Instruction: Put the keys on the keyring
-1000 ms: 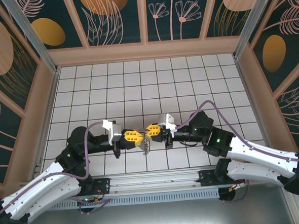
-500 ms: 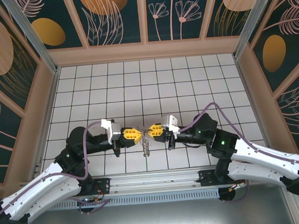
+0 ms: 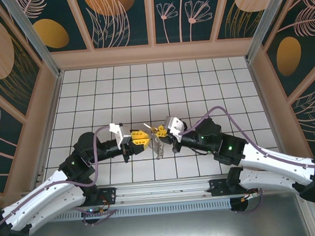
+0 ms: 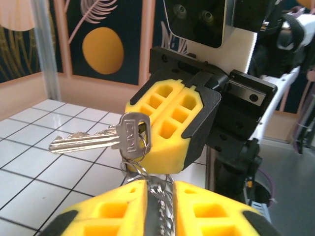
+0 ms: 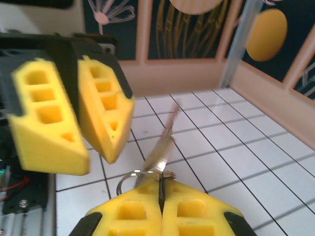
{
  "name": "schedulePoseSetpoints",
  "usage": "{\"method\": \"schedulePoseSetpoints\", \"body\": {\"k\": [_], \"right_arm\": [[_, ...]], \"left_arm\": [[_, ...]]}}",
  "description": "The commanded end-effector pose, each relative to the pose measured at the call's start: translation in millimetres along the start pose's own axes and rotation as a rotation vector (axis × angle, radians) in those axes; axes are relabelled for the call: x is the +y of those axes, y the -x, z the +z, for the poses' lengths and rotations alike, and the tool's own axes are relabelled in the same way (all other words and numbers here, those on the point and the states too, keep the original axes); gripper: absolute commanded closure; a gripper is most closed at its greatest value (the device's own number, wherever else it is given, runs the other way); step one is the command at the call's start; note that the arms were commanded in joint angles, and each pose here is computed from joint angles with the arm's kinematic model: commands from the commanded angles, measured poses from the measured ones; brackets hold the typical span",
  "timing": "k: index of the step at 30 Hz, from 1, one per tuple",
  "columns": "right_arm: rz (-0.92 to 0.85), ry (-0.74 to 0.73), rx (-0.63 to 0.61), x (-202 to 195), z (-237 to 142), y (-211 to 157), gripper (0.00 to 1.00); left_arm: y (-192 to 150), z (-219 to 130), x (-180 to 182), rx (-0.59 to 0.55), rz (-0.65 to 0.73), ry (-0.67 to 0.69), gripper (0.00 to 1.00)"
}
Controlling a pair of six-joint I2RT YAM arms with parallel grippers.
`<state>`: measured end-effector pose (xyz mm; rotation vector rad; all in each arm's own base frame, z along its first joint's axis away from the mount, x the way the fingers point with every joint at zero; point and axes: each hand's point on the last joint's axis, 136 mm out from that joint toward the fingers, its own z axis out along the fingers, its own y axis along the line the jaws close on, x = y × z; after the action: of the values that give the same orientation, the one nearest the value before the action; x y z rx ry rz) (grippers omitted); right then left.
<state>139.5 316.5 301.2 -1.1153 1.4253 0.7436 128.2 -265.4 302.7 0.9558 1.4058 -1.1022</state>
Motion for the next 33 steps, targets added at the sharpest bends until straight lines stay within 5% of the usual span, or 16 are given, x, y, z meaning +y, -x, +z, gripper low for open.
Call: {"method": "schedulePoseSetpoints", "body": {"k": [1,13,22,33], "right_arm": [[0.001,-0.102,0.037,-19.5,4.2,5.4,1.0],[0.06,-0.168,0.17,-45.6,33.3,-14.1,1.0],[0.147,-0.189,0.293,-81.1,89.3,-43.5,1.0],[0.232,-0.137,0.299,-122.6,161.9,-61.5,1.0]], "left_arm": [[-6.8,-3.6,17.3,0.004,-0.017,0.107,0.69],[-23.2,-26.8,64.4,0.007,-0.094,0.412,0.62],[-42.5,-42.1,82.8,-0.02,-0.147,0.534,0.61],[-52.5,-86.0,106.3,-0.101,-0.166,0.756,0.56]]}}
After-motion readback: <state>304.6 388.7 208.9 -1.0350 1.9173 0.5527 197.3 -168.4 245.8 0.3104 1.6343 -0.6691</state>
